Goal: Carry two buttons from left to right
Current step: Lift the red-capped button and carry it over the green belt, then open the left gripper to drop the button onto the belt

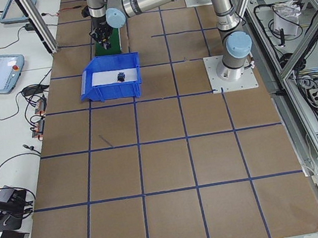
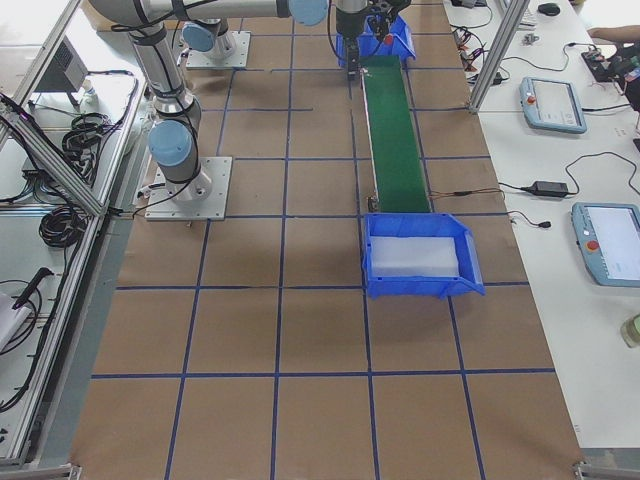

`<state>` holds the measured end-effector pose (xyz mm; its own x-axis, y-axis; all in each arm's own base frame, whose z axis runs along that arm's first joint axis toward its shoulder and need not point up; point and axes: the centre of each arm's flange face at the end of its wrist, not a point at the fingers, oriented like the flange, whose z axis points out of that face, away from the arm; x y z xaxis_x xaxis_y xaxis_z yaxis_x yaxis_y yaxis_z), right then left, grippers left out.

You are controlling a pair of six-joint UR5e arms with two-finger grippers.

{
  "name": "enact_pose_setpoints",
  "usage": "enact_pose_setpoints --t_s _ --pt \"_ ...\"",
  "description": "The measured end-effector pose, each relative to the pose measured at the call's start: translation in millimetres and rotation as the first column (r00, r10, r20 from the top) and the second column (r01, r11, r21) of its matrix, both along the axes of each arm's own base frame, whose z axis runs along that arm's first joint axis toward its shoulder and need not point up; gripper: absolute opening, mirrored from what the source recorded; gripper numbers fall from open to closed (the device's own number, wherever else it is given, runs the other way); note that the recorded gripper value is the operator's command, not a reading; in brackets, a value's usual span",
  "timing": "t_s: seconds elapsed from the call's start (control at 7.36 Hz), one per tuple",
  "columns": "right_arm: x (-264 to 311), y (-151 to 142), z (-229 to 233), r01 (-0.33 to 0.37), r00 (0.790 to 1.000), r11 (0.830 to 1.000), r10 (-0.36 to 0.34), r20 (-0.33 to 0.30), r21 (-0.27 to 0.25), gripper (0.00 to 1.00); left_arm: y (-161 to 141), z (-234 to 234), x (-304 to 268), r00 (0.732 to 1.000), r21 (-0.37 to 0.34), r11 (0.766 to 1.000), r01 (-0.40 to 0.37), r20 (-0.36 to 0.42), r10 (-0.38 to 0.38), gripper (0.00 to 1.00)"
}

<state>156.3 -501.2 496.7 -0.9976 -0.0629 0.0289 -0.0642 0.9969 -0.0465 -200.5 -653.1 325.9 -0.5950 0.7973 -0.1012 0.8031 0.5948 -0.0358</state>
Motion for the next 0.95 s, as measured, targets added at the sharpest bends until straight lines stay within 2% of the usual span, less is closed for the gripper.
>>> enact_pose_setpoints --t_s 0.27,0.41,0.54,0.68,0.95 --pt "0.0 0.1 0.1 0.0 1.0 1.0 0.0 -0.001 0.0 1.0 -8.1 -22.6 -22.6 1.0 0.014 1.0 0.021 0.019 -0.022 0.05" --pt "0.0 0.1 0.0 0.0 1.0 1.0 0.0 -0.001 0.0 1.0 -10.5 -33.5 -27.0 0.999 0.026 0.999 0.026 0.029 -0.026 0.56" --pt "0.0 0.1 -0.1 0.0 1.0 1.0 0.0 -0.001 0.0 1.0 -11.7 -40.5 -28.7 0.999 0.034 0.999 0.027 0.038 -0.029 0.76" --pt "0.0 0.2 -0.1 0.0 1.0 1.0 0.0 -0.001 0.0 1.0 -11.9 -43.7 -29.3 0.999 0.038 0.999 0.027 0.041 -0.029 0.93" --pt "0.0 0.2 -0.1 0.0 1.0 1.0 0.0 -0.001 0.0 1.0 -11.5 -41.1 -27.9 0.999 0.033 0.999 0.024 0.043 -0.025 0.95"
